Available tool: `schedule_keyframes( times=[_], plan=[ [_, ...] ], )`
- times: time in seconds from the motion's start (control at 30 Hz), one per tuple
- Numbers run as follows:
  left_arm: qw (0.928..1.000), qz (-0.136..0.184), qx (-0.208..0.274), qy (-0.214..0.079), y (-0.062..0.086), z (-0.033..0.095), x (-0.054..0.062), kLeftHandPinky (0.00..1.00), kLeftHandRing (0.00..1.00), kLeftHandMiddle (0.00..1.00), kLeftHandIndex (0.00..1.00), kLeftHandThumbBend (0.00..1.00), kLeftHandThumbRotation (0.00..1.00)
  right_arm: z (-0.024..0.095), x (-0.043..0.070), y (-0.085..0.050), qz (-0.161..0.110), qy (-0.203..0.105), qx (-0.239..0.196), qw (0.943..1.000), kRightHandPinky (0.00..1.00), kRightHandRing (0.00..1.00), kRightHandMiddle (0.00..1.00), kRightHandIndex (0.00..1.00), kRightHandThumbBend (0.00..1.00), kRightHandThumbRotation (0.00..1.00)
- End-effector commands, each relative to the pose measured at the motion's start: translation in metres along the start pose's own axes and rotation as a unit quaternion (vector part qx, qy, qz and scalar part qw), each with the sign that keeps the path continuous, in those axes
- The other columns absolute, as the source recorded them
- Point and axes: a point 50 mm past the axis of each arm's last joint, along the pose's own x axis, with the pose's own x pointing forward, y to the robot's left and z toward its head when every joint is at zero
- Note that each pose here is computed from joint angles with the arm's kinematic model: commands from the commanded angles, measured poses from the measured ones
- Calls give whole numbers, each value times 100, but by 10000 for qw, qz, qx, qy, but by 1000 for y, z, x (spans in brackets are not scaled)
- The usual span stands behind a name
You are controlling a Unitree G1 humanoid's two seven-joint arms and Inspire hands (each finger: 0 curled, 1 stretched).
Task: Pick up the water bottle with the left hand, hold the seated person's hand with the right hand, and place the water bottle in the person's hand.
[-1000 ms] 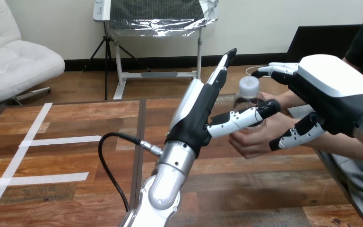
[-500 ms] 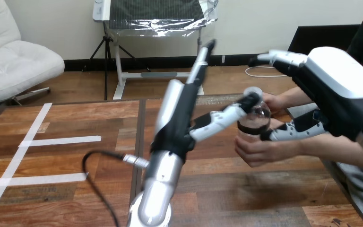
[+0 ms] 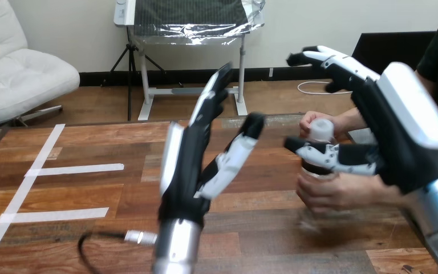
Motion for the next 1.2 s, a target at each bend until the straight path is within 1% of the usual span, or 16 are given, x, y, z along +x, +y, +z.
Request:
schedule_keyframes(
  times=[0.0,0.03,0.07,0.13,0.2,0.3,0.43,0.5,0.57,0.63,0.7,0.87,0.93,1.17],
  plan=[
    [9976,341,-164,-577,1,20,-3,85,88,90,90,48,75,6,-1,11,-454,-200,473,9977,69,82,89,82,40,0],
    [9973,403,-133,-596,3,20,-7,84,88,90,89,48,75,7,-2,15,-503,-221,584,9968,69,83,89,82,39,0],
    [9971,443,-113,-608,4,20,-9,82,87,89,88,47,74,7,-2,18,-538,-239,656,9961,69,83,89,82,35,0],
    [9966,517,-97,-631,6,21,-14,81,86,89,88,47,74,8,-4,23,-583,-222,757,9952,69,83,89,82,32,0],
    [9963,563,-101,-647,7,21,-17,80,85,88,87,46,73,8,-5,28,-601,-187,792,9949,69,84,89,82,28,0],
    [9958,615,-65,-671,10,22,-24,80,85,87,86,44,72,9,-8,35,-605,-97,973,9934,70,85,90,82,24,0],
    [9954,682,-51,-666,12,22,-31,79,84,86,85,42,70,11,-9,42,-622,-126,1108,9918,71,87,91,83,18,0],
    [9952,726,-54,-648,14,22,-36,79,84,85,85,42,70,11,-11,49,-650,-137,1399,9879,72,88,92,84,15,0],
    [9950,763,-45,-636,15,21,-40,78,84,85,84,41,70,12,-12,54,-682,-145,1569,9851,75,89,92,84,13,0],
    [9949,790,-33,-631,16,22,-43,77,83,85,84,40,70,13,-13,57,-706,-154,1636,9839,77,89,92,85,10,0],
    [9945,849,-36,-614,17,21,-46,76,82,84,83,39,70,13,-14,61,-715,-144,1809,9808,80,90,93,86,7,0],
    [9938,951,-57,-566,17,21,-52,75,81,83,82,38,70,14,-17,70,-719,-94,2103,9749,83,92,95,88,3,0],
    [9937,970,-53,-552,18,21,-54,74,81,82,82,37,70,15,-17,72,-719,-81,2170,9735,85,93,96,89,1,0],
    [9932,1068,-73,-453,18,20,-60,73,80,82,82,37,69,16,-20,79,-619,11,2449,9676,90,96,98,93,0,0]
  ],
)
